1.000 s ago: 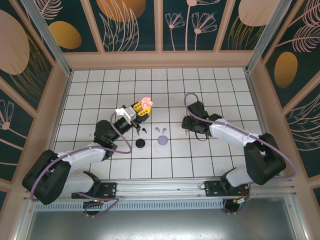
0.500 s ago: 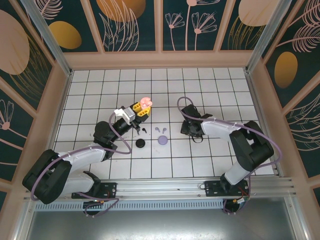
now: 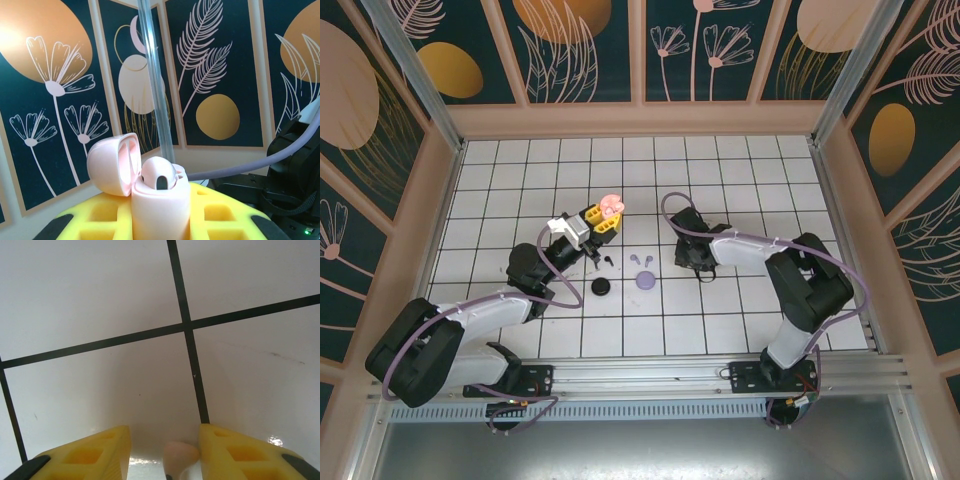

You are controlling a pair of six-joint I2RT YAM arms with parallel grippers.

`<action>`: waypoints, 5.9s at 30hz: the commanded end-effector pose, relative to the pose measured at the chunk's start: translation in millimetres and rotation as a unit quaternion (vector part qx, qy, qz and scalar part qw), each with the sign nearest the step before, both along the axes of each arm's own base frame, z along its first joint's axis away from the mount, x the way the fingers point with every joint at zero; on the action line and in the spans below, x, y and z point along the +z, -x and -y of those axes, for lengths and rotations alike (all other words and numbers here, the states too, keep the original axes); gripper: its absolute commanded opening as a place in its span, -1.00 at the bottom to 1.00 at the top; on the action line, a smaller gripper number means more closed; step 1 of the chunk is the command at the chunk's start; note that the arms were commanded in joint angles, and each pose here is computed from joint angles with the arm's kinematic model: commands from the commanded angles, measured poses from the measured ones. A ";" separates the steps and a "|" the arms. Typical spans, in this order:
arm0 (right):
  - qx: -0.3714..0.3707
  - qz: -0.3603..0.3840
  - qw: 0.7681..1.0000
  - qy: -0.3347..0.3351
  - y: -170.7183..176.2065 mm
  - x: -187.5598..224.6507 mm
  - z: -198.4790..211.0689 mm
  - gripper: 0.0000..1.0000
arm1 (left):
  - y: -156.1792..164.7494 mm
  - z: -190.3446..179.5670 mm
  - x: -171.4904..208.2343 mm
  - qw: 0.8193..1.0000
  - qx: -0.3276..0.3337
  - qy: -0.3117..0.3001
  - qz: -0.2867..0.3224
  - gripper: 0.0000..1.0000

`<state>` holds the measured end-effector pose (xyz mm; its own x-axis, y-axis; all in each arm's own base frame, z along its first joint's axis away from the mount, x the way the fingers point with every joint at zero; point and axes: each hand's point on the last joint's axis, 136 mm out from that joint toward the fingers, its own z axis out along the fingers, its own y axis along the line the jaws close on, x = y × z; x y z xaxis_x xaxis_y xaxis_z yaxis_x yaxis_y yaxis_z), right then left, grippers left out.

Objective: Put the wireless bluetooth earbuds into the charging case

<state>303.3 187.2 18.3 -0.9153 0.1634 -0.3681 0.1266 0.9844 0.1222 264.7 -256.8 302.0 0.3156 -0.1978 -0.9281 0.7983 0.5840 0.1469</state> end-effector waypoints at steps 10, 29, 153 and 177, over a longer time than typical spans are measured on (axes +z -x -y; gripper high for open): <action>-0.004 -0.005 1.000 0.024 4.4 -2.5 4.4 -0.26 | 8.5 1.8 5.8 1.000 -0.015 0.010 0.016 -1.00; 0.002 -0.015 0.999 0.048 16.1 -14.2 13.8 -0.25 | 7.0 3.2 9.4 1.000 -0.016 0.010 0.016 -1.00; 0.386 0.504 0.677 -0.373 76.7 402.8 -122.0 -0.73 | 22.0 33.0 37.5 0.991 -0.132 -0.002 0.015 -1.00; 0.374 0.471 0.717 -0.351 52.3 364.0 -136.8 -0.79 | 20.4 34.3 42.8 0.991 -0.131 0.000 0.021 -1.00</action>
